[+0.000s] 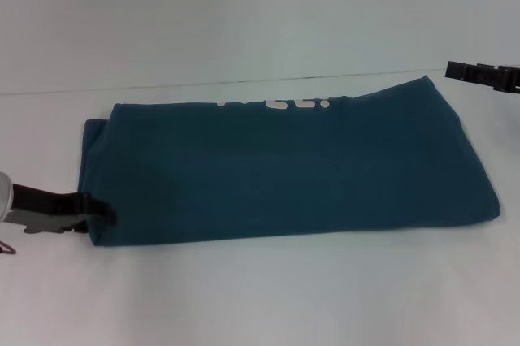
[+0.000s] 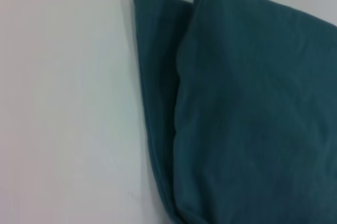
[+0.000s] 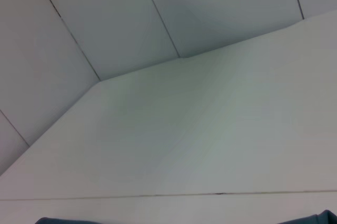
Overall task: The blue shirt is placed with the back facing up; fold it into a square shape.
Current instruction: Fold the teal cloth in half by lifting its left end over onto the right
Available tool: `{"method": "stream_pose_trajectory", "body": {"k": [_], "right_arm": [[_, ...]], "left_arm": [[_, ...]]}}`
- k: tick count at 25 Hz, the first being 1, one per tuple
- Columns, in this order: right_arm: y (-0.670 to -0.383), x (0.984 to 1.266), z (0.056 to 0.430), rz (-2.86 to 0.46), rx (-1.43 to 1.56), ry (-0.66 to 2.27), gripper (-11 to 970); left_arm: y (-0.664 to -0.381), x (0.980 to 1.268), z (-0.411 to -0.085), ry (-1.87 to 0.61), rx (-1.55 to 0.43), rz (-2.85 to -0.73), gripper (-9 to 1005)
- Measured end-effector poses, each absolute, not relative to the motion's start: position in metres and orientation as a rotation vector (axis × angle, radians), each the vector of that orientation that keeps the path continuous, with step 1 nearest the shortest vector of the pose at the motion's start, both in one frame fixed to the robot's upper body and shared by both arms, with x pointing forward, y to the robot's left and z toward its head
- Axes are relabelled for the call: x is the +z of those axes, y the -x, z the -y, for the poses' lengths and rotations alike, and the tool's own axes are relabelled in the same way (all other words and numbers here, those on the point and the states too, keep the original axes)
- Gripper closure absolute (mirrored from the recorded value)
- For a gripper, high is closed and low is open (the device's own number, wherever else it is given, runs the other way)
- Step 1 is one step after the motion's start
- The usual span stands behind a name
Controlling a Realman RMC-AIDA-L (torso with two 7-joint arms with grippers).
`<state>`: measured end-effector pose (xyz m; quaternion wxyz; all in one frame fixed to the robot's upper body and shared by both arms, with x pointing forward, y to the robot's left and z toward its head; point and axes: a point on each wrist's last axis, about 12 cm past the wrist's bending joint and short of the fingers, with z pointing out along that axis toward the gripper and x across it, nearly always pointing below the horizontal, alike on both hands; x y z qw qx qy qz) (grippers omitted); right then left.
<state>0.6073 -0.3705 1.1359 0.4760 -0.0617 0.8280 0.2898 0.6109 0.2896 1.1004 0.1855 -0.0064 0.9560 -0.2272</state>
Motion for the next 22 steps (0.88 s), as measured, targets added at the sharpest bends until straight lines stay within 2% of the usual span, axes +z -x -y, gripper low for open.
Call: {"method": "stream_pose_trajectory", "body": {"k": [4,7,18,22], "right_arm": [[-0.607,1.135,0.370,-2.024,0.709,0.150,147],[-0.607,1.135,0.371,-2.024,0.707,0.148,147],[-0.607,1.135,0.371,-2.024,0.702,0.146,147],[-0.607,1.134,0.370,-2.026,0.708,0.142,145]], "left_arm": [[-0.611,1.101,-0.290,0.018,-0.635,-2.692,492],[-0.610,1.100,-0.291,0.015,-0.623,-2.699,697],[-0.609,1.100,-0.293,0.015,-0.613,-2.700,915],[-0.605,1.098,-0.301,0.027,-0.610,-2.692,957]]}}
